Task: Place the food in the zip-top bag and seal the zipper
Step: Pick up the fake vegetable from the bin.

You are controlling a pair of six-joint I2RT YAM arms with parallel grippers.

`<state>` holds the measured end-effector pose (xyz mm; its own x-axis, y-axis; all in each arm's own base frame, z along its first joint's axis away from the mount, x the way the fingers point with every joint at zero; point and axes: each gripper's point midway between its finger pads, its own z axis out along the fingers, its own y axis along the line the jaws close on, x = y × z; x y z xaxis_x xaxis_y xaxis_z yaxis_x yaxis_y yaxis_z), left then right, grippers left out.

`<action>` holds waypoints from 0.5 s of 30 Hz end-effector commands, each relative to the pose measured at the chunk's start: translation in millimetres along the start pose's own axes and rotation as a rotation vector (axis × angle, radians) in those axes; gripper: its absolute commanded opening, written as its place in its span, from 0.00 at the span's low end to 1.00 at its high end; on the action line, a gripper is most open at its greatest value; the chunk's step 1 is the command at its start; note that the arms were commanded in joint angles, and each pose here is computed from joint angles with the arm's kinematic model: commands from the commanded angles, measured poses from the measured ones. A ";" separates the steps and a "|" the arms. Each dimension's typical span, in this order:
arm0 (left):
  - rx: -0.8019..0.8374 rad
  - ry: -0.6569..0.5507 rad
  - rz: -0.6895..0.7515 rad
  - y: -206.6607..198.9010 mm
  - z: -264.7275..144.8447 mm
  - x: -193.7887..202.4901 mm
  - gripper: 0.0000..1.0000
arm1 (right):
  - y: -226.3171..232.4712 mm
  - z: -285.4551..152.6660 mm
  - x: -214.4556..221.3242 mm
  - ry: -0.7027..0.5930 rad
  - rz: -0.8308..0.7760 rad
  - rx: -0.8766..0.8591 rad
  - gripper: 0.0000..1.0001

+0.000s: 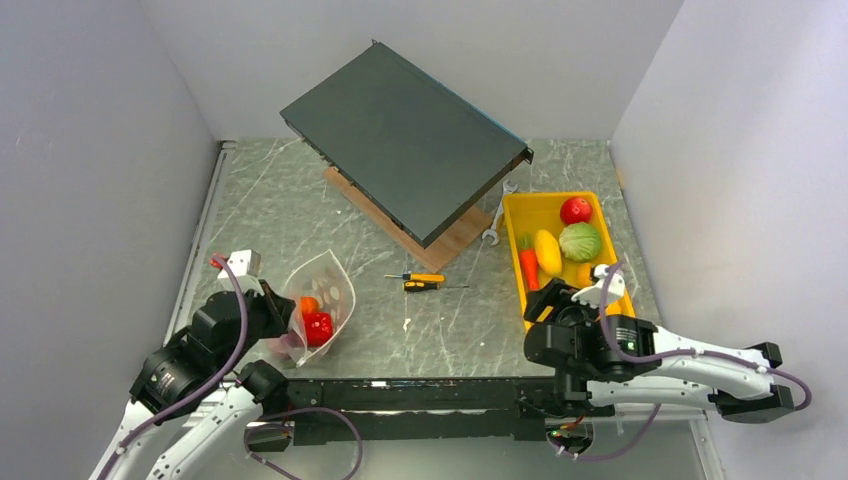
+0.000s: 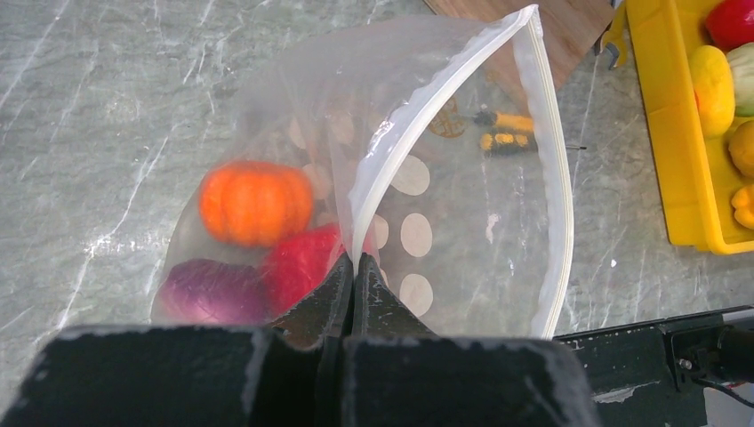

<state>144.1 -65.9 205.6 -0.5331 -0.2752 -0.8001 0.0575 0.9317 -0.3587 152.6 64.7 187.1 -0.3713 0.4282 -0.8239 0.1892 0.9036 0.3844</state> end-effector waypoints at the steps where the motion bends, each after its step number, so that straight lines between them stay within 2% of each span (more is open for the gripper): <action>1: 0.054 -0.043 -0.005 -9.7 -1.1 -8.7 0.00 | 27.2 6.3 -3.4 -0.042 -0.090 0.015 0.72; 4: 0.049 -0.043 -0.007 -8.8 -1.4 -8.8 0.00 | 27.6 34.3 10.6 0.007 -0.159 0.134 0.74; 7: 0.043 -0.039 -0.012 -7.9 -2.0 -8.6 0.00 | 30.6 73.2 15.8 0.081 -0.121 0.124 0.71; 15: 0.074 -0.064 -0.012 -10.0 -4.9 -9.7 0.00 | -5.5 126.6 -43.7 0.018 -0.012 0.250 0.71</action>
<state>142.3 -66.9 210.0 -0.5156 -0.2896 -0.8064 0.0754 0.9222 -0.3793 238.4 35.5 134.6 -0.4390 0.4104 -0.7993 0.4840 0.8575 0.1745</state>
